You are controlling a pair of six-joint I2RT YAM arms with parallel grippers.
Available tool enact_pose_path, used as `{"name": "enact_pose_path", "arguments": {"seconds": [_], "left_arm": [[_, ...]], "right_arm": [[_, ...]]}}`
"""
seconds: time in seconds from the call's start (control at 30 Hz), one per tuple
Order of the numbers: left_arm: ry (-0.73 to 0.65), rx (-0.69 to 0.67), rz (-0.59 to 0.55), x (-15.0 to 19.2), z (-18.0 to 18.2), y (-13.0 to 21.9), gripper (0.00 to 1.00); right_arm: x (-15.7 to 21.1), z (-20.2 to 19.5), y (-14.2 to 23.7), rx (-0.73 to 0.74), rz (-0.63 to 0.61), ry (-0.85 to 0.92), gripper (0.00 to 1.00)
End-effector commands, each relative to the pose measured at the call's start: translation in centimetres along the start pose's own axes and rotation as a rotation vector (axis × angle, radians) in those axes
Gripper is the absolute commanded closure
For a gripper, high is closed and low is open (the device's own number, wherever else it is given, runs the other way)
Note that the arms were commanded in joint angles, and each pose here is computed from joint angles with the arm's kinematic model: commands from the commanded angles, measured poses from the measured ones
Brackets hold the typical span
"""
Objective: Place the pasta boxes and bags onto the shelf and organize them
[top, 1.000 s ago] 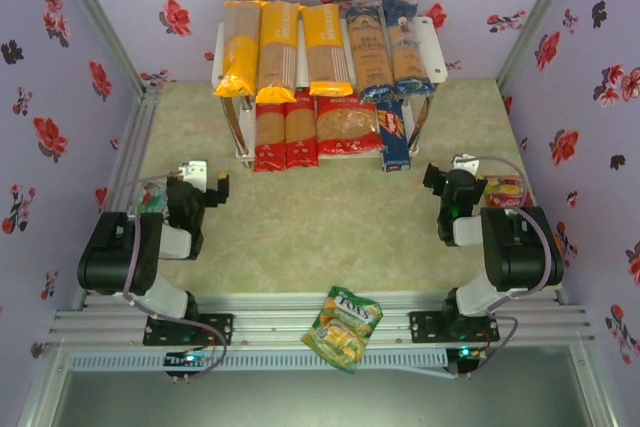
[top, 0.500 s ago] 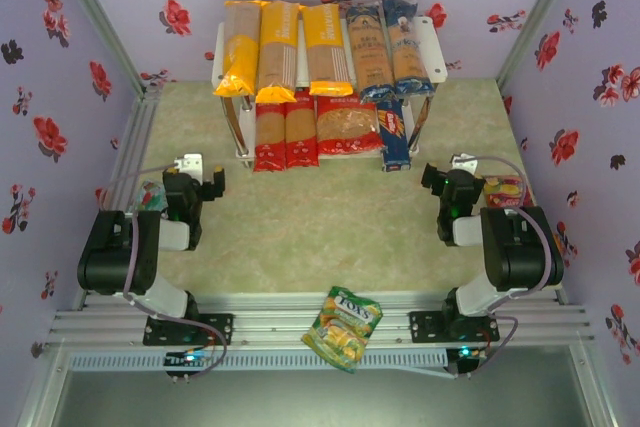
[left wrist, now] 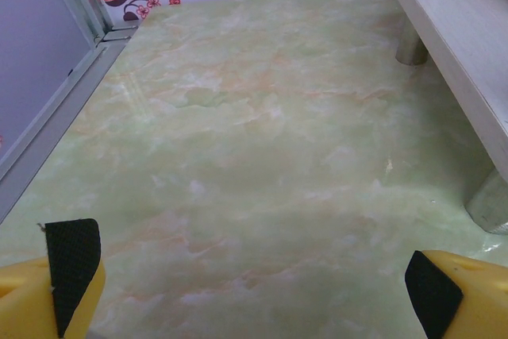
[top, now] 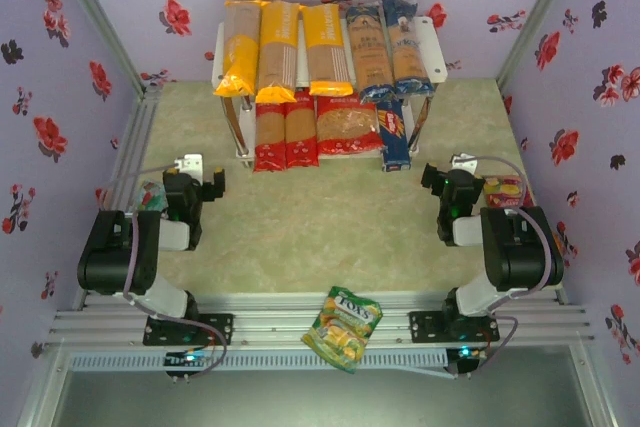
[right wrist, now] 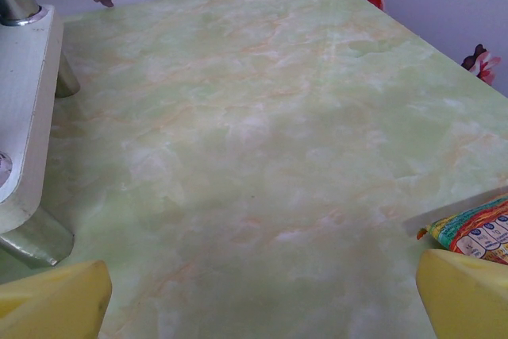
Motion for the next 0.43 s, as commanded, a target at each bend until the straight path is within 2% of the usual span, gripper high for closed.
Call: {"name": "enact_pose_path", "arguments": {"seconds": [0.0, 0.4], "left_arm": [[0.023, -0.019, -0.023, -0.69, 0.17, -0.03, 0.0], [0.027, -0.02, -0.017, -0.75, 0.24, -0.11, 0.0]], "right_arm": [[-0.69, 0.0, -0.15, -0.003, -0.028, 0.006, 0.01], [-0.68, 0.0, -0.17, -0.002, -0.027, 0.007, 0.01]]}}
Point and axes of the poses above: each hand's point on the last joint's axis, 136 mm out from that joint toward the fingers, its own y axis back along the fingers, its own z axis along the line the jaws close on, x = y × z, the point moved 9 cm from there along y, back along the fingers, and after that the axes turned 12 degrees about y, right-handed, at the moved point
